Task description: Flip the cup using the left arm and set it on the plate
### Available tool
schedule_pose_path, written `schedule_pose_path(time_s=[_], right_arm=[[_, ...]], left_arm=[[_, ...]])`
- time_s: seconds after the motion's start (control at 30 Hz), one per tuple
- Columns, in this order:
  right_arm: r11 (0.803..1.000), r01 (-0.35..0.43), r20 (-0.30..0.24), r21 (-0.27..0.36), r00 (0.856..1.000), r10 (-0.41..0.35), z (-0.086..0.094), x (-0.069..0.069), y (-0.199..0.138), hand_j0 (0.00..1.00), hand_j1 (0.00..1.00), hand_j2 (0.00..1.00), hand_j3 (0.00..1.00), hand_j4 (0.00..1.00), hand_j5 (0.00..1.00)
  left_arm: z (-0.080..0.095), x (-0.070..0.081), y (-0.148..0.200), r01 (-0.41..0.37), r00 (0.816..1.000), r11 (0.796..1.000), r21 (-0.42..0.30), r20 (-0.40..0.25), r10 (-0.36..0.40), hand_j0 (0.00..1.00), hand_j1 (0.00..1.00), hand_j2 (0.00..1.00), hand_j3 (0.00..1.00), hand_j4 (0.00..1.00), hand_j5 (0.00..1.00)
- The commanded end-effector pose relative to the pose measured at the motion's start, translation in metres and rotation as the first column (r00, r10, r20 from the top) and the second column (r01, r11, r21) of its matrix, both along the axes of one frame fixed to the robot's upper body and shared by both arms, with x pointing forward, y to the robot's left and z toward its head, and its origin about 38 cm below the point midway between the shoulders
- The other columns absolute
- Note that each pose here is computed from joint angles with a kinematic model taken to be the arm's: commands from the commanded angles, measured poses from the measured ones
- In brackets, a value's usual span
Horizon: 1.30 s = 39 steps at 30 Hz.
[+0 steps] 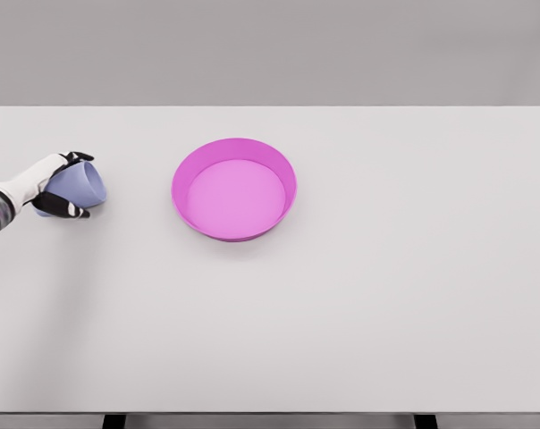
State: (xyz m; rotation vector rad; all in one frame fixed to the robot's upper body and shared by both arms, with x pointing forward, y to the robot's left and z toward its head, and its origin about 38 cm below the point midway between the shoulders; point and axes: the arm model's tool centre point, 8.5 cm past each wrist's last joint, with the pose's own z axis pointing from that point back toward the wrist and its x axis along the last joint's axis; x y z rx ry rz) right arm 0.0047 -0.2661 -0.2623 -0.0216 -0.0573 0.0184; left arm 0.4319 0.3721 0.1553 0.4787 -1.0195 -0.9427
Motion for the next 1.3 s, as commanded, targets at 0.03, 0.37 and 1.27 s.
schedule_pose_path(time_s=[0.03, 0.37, 1.27], right_arm=[[1.000, 0.000, 0.000, 0.000, 1.000, 0.000, 0.000, 0.000, 0.000, 1.00, 1.00, 1.00, 1.00, 1.00, 1.00], [1.000, 0.000, 0.000, 0.000, 1.000, 0.000, 0.000, 0.000, 0.000, 1.00, 1.00, 1.00, 1.00, 1.00, 1.00], [1.000, 0.000, 0.000, 0.000, 1.000, 0.000, 0.000, 0.000, 0.000, 1.00, 1.00, 1.00, 1.00, 1.00, 1.00]], left_arm=[[-0.002, 0.000, -0.001, -0.001, 1.000, 1.000, -0.002, -0.002, 0.001, 0.78, 0.78, 0.78, 0.78, 0.78, 0.78], [0.004, 0.005, -0.004, 0.001, 1.000, 0.999, -0.037, 0.012, -0.001, 0.73, 0.73, 0.73, 0.73, 0.73, 0.73], [0.017, 0.020, -0.073, 0.090, 0.991, 0.768, -0.634, 0.132, -0.007, 0.71, 0.71, 0.71, 0.71, 0.71, 0.71]])
